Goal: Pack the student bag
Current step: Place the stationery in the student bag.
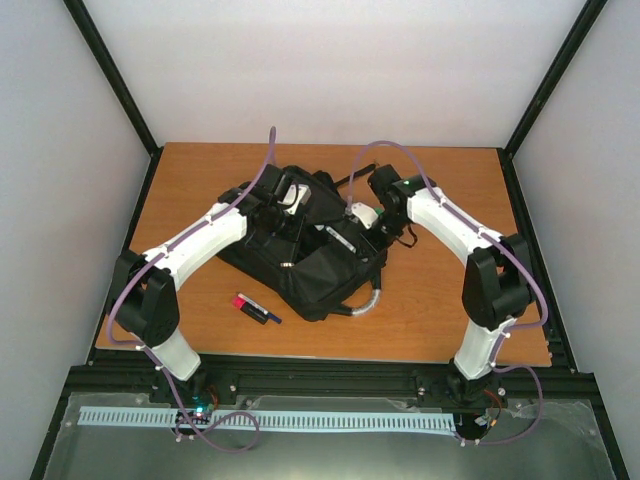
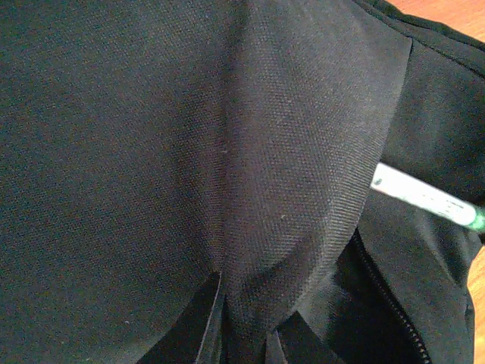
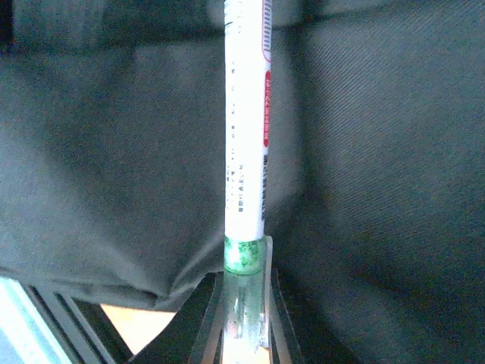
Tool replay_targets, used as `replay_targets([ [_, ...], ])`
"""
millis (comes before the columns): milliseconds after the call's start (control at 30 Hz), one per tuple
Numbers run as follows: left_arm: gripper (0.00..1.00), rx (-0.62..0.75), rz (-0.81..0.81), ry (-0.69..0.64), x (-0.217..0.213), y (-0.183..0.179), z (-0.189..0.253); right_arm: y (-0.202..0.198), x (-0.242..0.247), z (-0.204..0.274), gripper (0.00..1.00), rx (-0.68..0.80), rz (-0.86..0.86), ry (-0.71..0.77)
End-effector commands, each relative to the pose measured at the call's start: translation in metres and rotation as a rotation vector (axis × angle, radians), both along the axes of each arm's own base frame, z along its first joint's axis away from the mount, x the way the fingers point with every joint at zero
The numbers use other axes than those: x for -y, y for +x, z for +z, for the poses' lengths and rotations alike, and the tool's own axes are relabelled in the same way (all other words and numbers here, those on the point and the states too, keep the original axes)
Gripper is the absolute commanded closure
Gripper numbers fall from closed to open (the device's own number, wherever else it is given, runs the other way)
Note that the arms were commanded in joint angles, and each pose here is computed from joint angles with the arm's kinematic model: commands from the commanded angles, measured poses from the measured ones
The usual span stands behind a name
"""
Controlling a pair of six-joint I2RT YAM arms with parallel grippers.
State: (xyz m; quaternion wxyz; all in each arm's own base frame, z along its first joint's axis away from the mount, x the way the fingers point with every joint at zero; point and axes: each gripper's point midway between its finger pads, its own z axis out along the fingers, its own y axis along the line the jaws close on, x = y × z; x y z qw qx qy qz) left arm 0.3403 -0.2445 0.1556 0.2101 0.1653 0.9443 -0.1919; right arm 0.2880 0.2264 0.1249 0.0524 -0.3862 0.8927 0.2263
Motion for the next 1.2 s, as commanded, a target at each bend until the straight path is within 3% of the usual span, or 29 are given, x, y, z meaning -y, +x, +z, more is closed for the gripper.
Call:
replay_targets([
  [0, 0.92, 0.040, -0.035, -0.105, 0.017, 0.004, 0.030, 0.022, -0.003, 0.000, 0.87, 0.036, -0.051, -0.043],
  [233, 0.91, 0.033, -0.055, -0.123, 0.021, 0.001, 0.030, 0.044, -0.016, -0.004, 0.87, 0.043, -0.070, -0.050],
  [533, 0.91, 0.015, -0.066, -0.136, 0.025, 0.000, 0.027, 0.060, -0.054, 0.012, 0.87, 0.087, -0.043, 0.048],
  [867, 0.91, 0.014, -0.059, -0.121, 0.023, 0.001, 0.024, 0.052, -0.040, 0.011, 0.66, 0.141, -0.048, 0.016],
  [1167, 0.91, 0.016, -0.059, -0.122, 0.023, 0.001, 0.025, 0.031, -0.021, 0.022, 0.64, 0.225, -0.029, 0.020],
])
